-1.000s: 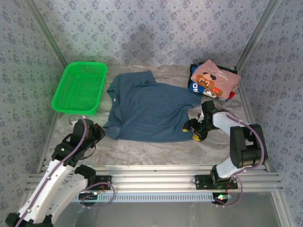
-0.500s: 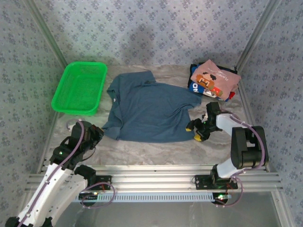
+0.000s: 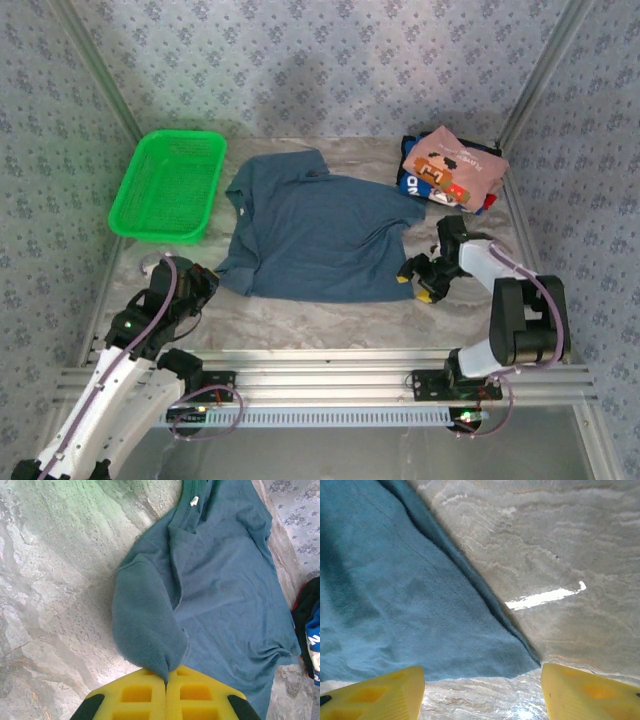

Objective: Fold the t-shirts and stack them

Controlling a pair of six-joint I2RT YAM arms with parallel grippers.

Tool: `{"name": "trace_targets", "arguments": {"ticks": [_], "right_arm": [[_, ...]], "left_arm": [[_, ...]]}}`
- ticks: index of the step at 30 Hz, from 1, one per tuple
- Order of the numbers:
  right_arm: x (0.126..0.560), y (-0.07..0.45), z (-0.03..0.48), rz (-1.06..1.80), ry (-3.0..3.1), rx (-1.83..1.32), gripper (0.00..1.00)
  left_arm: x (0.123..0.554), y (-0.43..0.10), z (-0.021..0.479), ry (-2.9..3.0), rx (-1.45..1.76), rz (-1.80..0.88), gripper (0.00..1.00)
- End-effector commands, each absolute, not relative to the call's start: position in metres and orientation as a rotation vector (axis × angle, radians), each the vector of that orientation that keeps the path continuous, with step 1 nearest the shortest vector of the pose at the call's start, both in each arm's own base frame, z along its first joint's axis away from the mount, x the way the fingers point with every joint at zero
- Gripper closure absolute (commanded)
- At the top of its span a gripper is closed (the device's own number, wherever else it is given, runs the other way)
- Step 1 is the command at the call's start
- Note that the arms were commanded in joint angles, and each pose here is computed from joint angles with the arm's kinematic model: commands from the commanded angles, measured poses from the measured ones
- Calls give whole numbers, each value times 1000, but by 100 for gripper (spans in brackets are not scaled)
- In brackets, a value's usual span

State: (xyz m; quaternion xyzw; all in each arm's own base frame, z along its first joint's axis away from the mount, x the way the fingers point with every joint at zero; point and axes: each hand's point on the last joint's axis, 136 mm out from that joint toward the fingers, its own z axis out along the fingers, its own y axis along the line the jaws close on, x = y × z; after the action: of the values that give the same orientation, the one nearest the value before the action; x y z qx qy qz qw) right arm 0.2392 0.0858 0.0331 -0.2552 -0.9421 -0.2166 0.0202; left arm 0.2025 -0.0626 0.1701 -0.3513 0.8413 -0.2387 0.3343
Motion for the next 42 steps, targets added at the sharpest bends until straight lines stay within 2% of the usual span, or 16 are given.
{"name": "trace_targets", "arguments": {"ticks": [1,5,7,10,14,15,20,25,36,42], "right_arm": [[241,91,22,-629,-2910,-764,35],[248,96,9,-587,-2903,-767,36],[253,96,4,-565,-2915,-774,41],[261,92,-2,-521,-2936,-789,60],[274,92,2,-538,-2967,-810,96],[279,93,10,-556,-2990,-815,100],[298,95,69,-697,-3113,-785,100],[309,91,150,-906,-3219,-788,100],[358,52,367,-1587,-3440,-820,100],[378,41,468,-2022,-3426,-747,100]], "left_arm": [[204,-64,172,2180,-930,-641,100],[204,-64,171,2183,-927,-640,100],[204,-64,171,2183,-928,-637,100],[203,-63,170,2182,-929,-635,100],[204,-62,173,2174,-925,-633,100],[204,-63,174,2172,-921,-633,100],[210,-61,192,2125,-909,-648,100],[226,-63,234,2034,-888,-705,100],[287,-64,378,1817,-727,-836,100],[318,-61,458,1695,-625,-897,100]]}}
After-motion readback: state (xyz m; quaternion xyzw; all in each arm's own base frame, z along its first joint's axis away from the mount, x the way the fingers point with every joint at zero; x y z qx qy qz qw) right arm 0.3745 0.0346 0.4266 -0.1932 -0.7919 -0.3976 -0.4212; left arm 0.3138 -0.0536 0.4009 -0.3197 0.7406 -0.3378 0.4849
